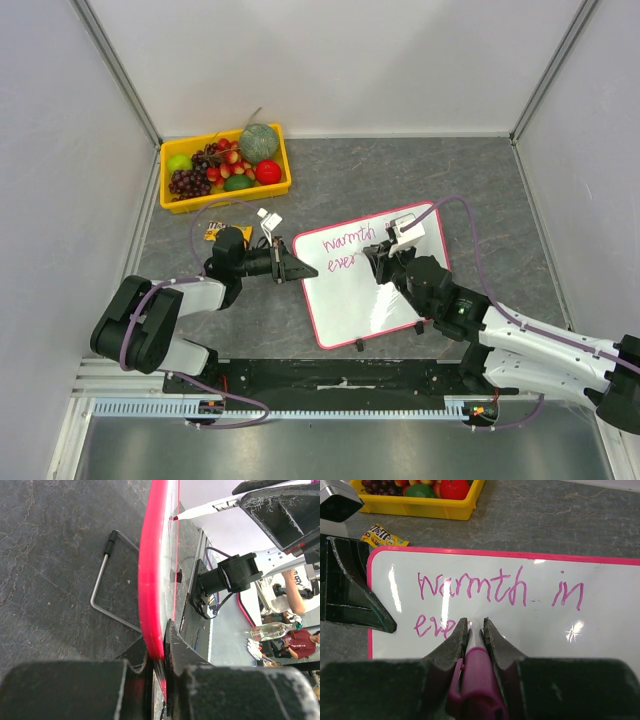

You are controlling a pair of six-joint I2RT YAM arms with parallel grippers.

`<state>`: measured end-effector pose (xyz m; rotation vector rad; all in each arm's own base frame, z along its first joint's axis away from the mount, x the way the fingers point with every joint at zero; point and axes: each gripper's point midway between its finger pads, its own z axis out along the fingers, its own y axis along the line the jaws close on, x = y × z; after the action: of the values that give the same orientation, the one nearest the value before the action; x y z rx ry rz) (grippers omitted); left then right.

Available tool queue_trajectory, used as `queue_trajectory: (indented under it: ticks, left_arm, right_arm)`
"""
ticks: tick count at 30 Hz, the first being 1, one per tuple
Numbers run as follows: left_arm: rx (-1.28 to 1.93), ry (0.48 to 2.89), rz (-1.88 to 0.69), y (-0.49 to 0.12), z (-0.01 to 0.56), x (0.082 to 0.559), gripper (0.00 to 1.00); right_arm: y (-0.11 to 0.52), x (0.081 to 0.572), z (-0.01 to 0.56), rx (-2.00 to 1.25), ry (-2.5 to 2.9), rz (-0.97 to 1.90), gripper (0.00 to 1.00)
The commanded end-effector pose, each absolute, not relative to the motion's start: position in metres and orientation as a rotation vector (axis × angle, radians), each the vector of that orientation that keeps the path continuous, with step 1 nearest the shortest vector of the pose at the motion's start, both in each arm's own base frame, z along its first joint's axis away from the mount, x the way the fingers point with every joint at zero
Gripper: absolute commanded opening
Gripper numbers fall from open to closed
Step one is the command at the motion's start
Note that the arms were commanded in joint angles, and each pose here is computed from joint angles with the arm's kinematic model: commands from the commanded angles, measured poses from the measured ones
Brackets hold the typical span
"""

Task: Write a sentence on the whiteboard

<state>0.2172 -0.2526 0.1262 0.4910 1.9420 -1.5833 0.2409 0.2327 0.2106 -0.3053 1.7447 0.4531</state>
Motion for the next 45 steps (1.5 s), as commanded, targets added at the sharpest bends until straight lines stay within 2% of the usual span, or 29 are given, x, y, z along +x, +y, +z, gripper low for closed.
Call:
queue_trajectory:
  ticks: [1, 11, 24, 45]
  left_arm:
    - [0.643, 1.903, -1.454, -0.251, 0.102, 0.217, 0.02]
    - [0.641, 1.906, -1.456, -0.251, 0.101, 0.217, 0.02]
    - [0.643, 1.905, -1.454, -0.251, 0.101, 0.217, 0.02]
    - [0.643, 1.903, -1.454, -0.251, 0.102, 0.217, 0.02]
  right_arm:
    - [0.221, 0.246, 0.210, -0.294, 1.755, 0.375, 0.00]
    - [0.220, 0.238, 0.200, -0.295, 1.777, 0.414, 0.00]
    - [0.228, 0.241, 0.254, -0.256, 1.661, 0.499, 0.00]
    - [0.219, 0.240, 0.206, -0.284, 1.757, 0.412, 0.00]
